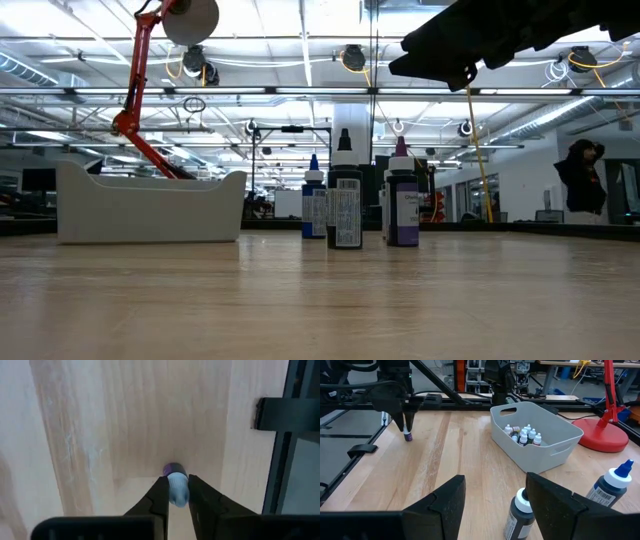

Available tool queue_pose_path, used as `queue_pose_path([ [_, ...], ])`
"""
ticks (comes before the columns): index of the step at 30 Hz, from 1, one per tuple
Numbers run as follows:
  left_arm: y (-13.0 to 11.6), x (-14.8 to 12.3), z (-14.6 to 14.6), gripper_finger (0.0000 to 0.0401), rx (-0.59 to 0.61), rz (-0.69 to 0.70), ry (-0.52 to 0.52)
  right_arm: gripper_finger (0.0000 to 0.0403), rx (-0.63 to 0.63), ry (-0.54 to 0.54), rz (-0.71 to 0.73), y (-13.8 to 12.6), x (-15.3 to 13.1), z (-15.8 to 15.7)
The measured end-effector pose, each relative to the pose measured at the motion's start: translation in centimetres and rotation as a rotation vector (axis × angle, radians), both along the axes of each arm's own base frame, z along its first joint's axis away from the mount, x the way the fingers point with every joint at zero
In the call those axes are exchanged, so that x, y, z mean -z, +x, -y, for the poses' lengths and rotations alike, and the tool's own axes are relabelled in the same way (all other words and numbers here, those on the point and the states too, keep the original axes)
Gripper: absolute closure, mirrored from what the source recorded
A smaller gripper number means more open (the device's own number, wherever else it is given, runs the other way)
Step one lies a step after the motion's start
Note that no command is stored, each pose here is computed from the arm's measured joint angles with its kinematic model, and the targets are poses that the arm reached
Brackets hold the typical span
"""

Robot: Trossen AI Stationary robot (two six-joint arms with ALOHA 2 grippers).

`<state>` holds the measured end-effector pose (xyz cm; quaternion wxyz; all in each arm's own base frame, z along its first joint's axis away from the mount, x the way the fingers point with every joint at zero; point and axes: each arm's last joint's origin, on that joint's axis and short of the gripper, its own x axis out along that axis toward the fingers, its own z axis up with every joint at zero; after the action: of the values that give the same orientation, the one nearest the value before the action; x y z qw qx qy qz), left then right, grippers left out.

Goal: Pick & Place food coloring
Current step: Put the small purple coloring bottle into the gray container

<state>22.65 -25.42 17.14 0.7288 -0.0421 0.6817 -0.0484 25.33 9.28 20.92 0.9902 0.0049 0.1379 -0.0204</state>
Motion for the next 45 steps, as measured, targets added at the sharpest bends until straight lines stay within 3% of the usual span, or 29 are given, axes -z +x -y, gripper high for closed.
queue_pose_path([
  [7,1.5,-2.1,-1.8,0.035,0.065,0.02,0.058,0.0206,0.0,0.0,0.0,0.0,0.0,0.0],
  [10,2.1,-5.1,-3.3,0.035,0.094,0.02,0.161,0.0206,0.0,0.001,0.0,0.0,0.0,0.0],
  [16,2.0,-12.0,-8.3,0.035,0.102,0.046,0.469,0.0206,0.001,0.008,0.001,0.0,0.0,0.0],
  [21,1.8,-14.9,-13.5,0.035,0.025,0.166,0.469,0.0206,0.0,0.008,0.0,0.0,0.0,0.0],
  [26,0.7,-14.0,-18.7,0.035,-0.033,0.183,0.391,0.0206,-0.001,0.008,0.0,0.0,0.0,0.0],
  [29,0.5,-12.3,-21.3,0.035,-0.057,0.232,0.307,0.0206,-0.001,0.008,0.0,0.0,0.0,0.0],
  [33,-0.1,-10.0,-24.0,0.035,-0.098,0.196,0.242,0.0206,-0.001,0.008,0.0,0.0,0.0,0.0],
  [40,-1.8,-5.1,-27.1,0.035,-0.22,0.029,0.157,0.0206,-0.002,0.005,0.0,0.0,0.0,0.0],
  [45,-2.0,-2.8,-27.8,0.035,-0.221,0.063,0.08,0.0206,-0.002,0.005,0.0,0.0,0.0,0.0],
])
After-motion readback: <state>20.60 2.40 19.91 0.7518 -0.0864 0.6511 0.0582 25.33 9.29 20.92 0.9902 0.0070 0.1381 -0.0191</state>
